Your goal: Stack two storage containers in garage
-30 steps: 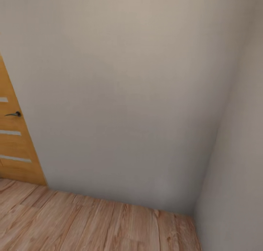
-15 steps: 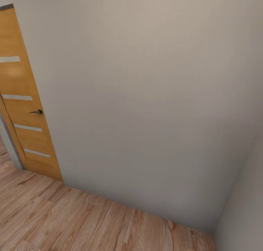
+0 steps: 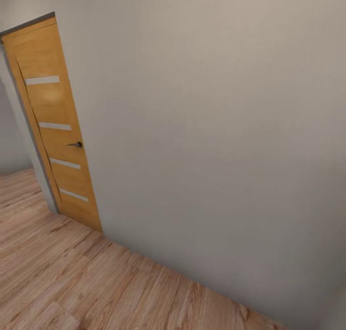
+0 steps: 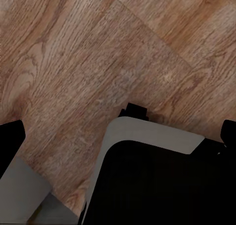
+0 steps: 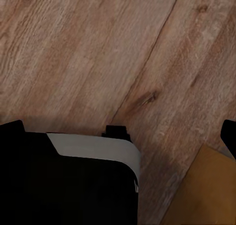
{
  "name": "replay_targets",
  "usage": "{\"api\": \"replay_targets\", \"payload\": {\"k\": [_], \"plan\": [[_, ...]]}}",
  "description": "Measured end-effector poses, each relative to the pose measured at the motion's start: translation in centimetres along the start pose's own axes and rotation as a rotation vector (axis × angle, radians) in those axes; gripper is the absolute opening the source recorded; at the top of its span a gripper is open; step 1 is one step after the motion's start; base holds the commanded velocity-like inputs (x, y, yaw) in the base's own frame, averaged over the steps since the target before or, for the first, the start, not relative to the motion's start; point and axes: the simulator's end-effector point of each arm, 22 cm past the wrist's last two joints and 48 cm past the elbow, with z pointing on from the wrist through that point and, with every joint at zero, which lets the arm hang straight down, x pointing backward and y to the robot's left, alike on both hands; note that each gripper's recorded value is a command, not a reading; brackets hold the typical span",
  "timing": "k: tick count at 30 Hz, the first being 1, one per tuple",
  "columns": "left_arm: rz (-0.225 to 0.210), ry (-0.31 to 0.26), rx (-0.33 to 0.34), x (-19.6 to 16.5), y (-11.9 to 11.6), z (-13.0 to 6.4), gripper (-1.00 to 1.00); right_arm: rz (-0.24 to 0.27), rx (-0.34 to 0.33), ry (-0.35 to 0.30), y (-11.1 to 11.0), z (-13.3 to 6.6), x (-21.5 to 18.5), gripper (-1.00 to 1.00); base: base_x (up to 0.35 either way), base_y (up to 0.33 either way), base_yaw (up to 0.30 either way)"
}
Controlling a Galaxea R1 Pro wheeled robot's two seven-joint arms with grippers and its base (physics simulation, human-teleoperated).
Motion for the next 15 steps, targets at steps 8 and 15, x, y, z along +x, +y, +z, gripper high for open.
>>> {"api": "replay_targets", "payload": {"k": [8,15], "plan": [[-0.010,0.000,0.000,-0.03,0.00,0.00,1.00,0.006,-0.001,-0.001,0.12,-0.01,-0.01,1.00,0.002,0.000,0.269],[-0.024,0.002,-0.001,0.01,0.02,0.00,1.00,0.005,0.007,-0.001,-0.55,0.02,0.00,1.00,0.000,0.000,0.269]]}}
